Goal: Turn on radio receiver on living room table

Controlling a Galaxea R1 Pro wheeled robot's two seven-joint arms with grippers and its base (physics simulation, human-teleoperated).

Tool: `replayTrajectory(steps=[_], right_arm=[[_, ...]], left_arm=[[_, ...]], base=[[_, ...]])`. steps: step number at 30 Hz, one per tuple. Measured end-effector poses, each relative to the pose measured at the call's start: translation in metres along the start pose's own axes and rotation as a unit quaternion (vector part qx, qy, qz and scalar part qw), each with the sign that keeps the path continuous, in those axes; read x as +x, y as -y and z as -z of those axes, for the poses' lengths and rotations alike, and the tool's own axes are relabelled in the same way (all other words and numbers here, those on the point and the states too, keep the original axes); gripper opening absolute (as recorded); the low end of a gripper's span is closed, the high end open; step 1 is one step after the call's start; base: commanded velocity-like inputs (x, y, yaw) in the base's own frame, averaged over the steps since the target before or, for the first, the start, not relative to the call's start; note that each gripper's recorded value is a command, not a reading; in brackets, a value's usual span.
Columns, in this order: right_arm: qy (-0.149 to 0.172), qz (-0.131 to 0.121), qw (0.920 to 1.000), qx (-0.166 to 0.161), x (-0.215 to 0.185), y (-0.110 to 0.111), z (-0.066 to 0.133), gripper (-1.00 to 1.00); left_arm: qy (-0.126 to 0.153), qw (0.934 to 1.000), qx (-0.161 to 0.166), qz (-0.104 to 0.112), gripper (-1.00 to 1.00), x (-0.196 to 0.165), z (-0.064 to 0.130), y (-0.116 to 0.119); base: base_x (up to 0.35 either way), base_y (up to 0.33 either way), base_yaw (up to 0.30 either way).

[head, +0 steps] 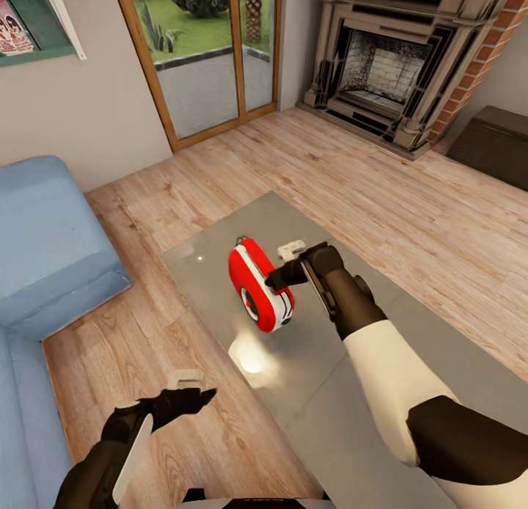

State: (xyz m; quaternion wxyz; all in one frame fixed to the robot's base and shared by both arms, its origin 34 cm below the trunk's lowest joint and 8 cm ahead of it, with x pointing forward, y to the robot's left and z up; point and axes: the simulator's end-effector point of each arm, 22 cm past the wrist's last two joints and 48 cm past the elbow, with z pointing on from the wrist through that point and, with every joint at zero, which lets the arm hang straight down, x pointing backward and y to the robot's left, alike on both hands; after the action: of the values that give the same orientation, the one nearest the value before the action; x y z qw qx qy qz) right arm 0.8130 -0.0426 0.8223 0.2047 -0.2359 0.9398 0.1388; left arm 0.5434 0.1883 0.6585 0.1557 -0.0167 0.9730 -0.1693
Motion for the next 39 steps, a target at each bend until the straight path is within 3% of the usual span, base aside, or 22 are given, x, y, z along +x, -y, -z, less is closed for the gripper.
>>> replayTrajectory(steps=[5,10,13,15,16,18,25,32,39], right_arm=[[-0.022,0.028,0.9988,-0.035,0.035,-0.029,-0.017,-1.00],[-0.029,0.055,0.9960,-0.063,0.057,-0.040,-0.022,-1.00],[-0.036,0.056,0.9946,-0.080,0.073,-0.044,-0.026,-1.00],[-0.043,0.061,0.9947,-0.071,0.084,-0.033,-0.027,-1.00],[-0.045,0.062,0.9947,-0.068,0.088,-0.029,-0.028,-1.00],[-0.048,0.058,0.9947,-0.070,0.093,-0.023,-0.027,-1.00],[-0.059,0.057,0.9945,-0.065,0.108,0.000,-0.023,-1.00],[-0.082,0.090,0.9905,-0.064,0.131,-0.011,-0.030,-1.00],[-0.068,0.099,0.9902,-0.072,0.126,-0.018,-0.032,-1.00]], left_arm=[[0.005,0.9976,0.068,0.012,1.00,-0.013,0.010,0.029],[0.006,0.9922,0.123,0.014,1.00,-0.017,0.019,0.053],[0.011,0.9872,0.157,0.023,1.00,-0.023,0.030,0.053],[0.022,0.9847,0.169,0.036,1.00,-0.030,0.038,0.045],[0.027,0.9841,0.170,0.043,-1.00,-0.034,0.041,0.040],[0.036,0.9837,0.168,0.054,-1.00,-0.038,0.045,0.029],[0.039,0.9835,0.166,0.060,-1.00,-0.040,0.047,0.023],[0.040,0.9828,0.169,0.062,-1.00,-0.040,0.047,0.026],[0.028,0.9822,0.172,0.070,-1.00,-0.036,0.046,0.029]], base=[[0.000,0.000,0.000],[0.000,0.000,0.000],[0.000,0.000,0.000],[0.000,0.000,0.000],[0.000,0.000,0.000],[0.000,0.000,0.000],[0.000,0.000,0.000],[0.000,0.000,0.000],[0.000,0.000,0.000]])
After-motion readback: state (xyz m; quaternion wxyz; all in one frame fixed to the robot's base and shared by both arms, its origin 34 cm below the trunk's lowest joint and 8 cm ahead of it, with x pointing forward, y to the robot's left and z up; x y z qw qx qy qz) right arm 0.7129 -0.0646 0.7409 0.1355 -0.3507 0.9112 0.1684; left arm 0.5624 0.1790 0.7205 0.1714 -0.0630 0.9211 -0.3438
